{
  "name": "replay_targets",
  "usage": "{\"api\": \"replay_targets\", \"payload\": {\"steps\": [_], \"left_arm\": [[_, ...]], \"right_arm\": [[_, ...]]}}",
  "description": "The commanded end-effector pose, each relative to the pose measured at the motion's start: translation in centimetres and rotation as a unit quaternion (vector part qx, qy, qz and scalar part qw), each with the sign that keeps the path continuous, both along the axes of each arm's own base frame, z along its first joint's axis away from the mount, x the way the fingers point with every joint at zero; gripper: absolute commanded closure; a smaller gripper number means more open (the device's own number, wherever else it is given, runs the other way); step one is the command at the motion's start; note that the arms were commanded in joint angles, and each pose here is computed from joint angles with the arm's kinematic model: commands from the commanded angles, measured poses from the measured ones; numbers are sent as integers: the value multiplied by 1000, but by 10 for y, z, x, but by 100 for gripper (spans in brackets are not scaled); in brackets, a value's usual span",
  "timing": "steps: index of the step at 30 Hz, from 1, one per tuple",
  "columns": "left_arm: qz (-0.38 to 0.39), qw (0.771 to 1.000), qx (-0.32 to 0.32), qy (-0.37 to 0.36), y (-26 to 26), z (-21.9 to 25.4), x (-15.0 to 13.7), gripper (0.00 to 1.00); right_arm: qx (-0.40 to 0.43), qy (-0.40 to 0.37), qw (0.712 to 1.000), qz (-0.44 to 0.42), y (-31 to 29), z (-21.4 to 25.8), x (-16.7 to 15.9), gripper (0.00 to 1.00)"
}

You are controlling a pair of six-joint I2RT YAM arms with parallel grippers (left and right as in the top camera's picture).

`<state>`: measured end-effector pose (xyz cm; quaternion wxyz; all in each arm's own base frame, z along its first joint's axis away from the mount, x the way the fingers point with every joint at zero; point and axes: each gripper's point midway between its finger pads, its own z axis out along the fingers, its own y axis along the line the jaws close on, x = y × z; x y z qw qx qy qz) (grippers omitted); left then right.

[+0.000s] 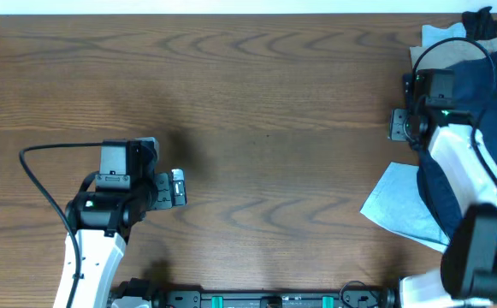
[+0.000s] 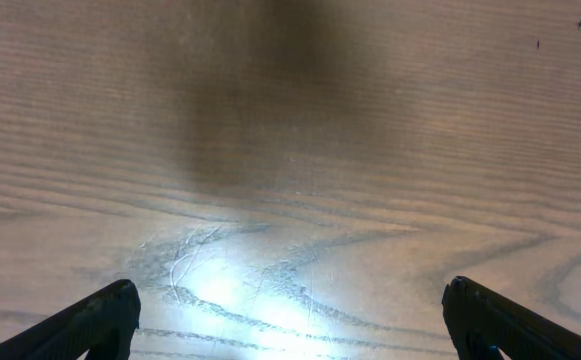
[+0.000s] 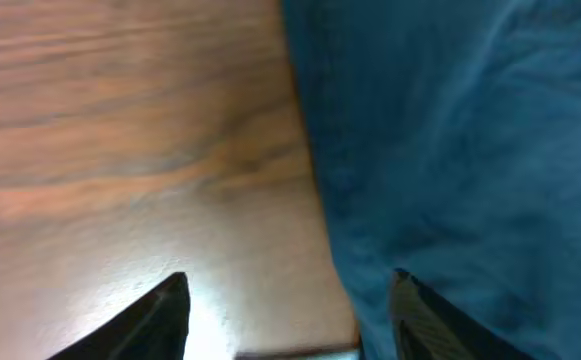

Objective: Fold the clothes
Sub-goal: 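Reach the right gripper into the clothes pile and grasp the navy shorts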

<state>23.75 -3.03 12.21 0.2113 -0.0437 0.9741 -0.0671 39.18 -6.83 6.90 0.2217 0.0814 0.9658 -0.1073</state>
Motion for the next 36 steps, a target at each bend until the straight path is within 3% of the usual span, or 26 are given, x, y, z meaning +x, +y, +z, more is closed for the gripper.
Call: {"api": "replay_targets", "payload": {"steps": [1, 7, 17, 26, 36], "left_arm": [[2, 1000, -5, -5, -1, 5, 4, 2], [2, 1000, -5, -3, -1, 4, 4, 2], [2, 1000, -5, -3, -1, 4, 4, 2], [2, 1000, -5, -3, -1, 4, 4, 2], [2, 1000, -5, -5, -1, 5, 4, 2]], "right_arm": [[-16, 12, 999, -27, -16, -18, 6, 40], [-31, 18, 999, -35, -23, -50, 18, 45], [-90, 20, 994, -65, -46, -57, 19, 57], [-92, 23, 992, -81, -60, -57, 14, 99], [-47, 5, 997, -62, -46, -43, 22, 99]]}}
